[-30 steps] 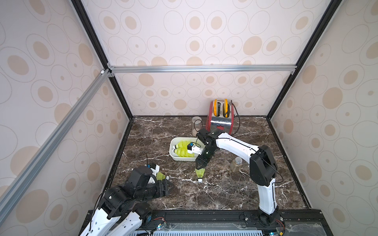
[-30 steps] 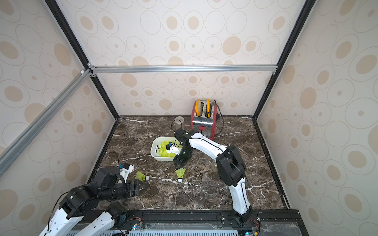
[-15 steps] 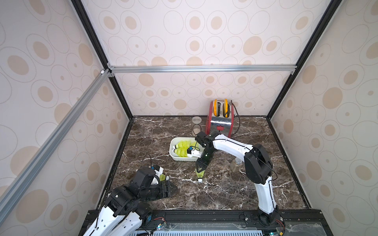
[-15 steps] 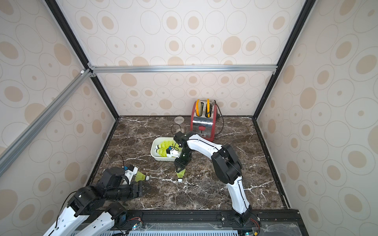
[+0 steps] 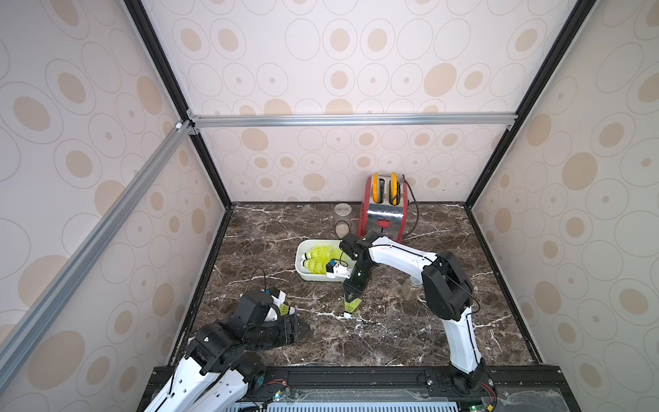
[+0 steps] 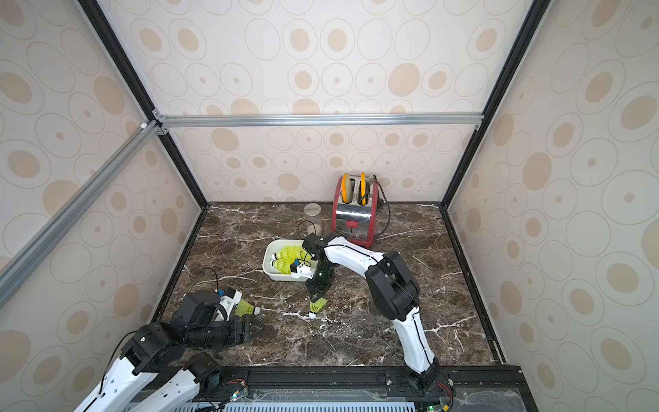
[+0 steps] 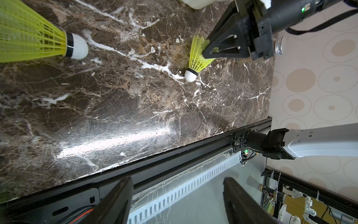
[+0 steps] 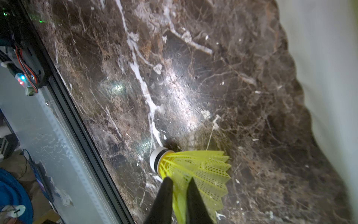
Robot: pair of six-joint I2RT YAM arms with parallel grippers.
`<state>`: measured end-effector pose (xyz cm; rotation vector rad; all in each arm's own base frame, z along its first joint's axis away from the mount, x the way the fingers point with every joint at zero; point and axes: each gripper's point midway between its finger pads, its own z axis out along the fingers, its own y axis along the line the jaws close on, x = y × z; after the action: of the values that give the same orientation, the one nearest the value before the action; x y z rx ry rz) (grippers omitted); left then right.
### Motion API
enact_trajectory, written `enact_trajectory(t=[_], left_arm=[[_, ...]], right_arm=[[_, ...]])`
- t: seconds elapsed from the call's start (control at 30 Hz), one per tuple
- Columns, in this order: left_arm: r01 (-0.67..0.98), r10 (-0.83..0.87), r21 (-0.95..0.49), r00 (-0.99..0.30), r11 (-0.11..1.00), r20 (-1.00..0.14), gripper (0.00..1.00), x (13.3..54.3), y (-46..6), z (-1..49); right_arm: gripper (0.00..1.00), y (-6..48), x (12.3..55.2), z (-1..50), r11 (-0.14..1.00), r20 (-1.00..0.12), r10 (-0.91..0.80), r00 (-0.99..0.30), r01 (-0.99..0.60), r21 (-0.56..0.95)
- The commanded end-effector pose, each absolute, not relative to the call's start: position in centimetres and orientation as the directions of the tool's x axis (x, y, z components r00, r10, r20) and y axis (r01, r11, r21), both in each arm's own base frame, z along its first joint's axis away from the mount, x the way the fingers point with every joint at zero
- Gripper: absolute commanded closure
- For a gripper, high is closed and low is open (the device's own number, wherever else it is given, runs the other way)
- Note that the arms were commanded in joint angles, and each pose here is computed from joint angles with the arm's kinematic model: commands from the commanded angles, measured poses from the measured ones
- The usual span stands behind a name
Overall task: Put the shuttlecocks into the storage box
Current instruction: Pick up the shuttlecock at the center of the board, then place the shuttlecock in the storage box.
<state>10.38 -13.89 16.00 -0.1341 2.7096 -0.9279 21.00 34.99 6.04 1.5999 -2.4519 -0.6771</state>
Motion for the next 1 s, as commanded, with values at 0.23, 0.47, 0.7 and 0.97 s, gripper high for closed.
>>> enact_trajectory(t=[0.23, 0.47, 0.7, 0.97], left_arm=[[0.056, -0.176, -0.652, -0.942, 0.756, -0.286, 0.24, 11.9, -15.2, 19.0], [0.073, -0.198, -0.658, -0.923, 0.75, -0.329, 0.24, 14.1, -16.2, 20.5], [0.067, -0.246, -0.677, -0.902, 0.733, -0.356, 0.24, 16.2, -17.1, 21.3], [0.101, -0.24, -0.648, -0.877, 0.755, -0.416, 0.24, 18.4, -17.8, 23.2]], right_arm=[[1.0, 34.1, 20.5, 8.3, 0.389, -0.152, -0.843, -0.515, -0.78, 0.49], [1.0, 33.1, 22.9, 12.7, 0.473, -0.256, -0.736, -0.627, -0.746, 0.469], [1.0, 32.1, 26.4, 16.5, 0.581, -0.382, -0.588, -0.713, -0.701, 0.414], [1.0, 31.0, 31.7, 18.0, 0.759, -0.49, -0.422, -0.763, -0.593, 0.27]])
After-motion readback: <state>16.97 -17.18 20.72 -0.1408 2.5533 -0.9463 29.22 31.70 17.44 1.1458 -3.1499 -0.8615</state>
